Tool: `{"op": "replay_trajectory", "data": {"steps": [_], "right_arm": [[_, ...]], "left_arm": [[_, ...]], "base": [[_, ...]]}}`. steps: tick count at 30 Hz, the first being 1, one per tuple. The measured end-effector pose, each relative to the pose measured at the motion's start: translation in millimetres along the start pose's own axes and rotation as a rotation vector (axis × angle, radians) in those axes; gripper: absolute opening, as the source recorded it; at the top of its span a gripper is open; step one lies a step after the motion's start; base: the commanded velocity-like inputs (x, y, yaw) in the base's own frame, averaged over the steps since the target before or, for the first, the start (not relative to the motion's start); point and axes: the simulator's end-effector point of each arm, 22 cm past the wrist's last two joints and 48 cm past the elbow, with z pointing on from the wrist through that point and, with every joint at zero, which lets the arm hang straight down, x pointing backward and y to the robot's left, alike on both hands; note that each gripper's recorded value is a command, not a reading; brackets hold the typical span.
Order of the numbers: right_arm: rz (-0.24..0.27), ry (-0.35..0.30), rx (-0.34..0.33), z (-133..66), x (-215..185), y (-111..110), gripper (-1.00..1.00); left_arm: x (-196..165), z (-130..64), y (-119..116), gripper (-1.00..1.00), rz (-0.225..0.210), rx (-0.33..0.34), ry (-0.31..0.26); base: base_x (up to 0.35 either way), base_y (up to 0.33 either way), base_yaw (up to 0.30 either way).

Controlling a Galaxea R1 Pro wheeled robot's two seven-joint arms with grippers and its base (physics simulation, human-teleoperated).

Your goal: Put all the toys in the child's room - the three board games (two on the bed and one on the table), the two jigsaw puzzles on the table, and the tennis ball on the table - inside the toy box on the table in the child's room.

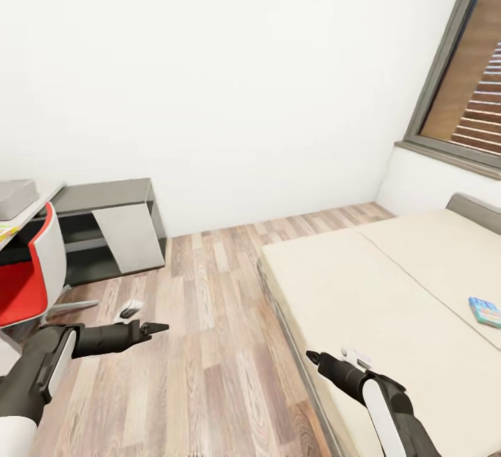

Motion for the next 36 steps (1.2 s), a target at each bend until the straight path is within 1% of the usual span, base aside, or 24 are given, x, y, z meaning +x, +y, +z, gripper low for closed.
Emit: {"op": "replay_trajectory", "data": {"steps": [22,29,36], "right_arm": [[0.004,0.014,0.01,4.6,6.0,-5.1,1.0],[0.005,0.019,0.013,6.4,8.0,-6.6,1.0],[0.008,0.02,0.011,7.2,9.2,-6.3,1.0]], "left_arm": [[4.2,4.5,5.8,1.0,-0.012,-0.003,0.011],[5.6,6.3,8.1,1.0,-0.016,-0.004,0.016],[6.4,7.0,9.3,1.0,-0.019,-0.005,0.017]], "base": [[-0.005,0.0,0.267],[-0.134,0.0,0.254],[-0.039,0.0,0.098]]}}
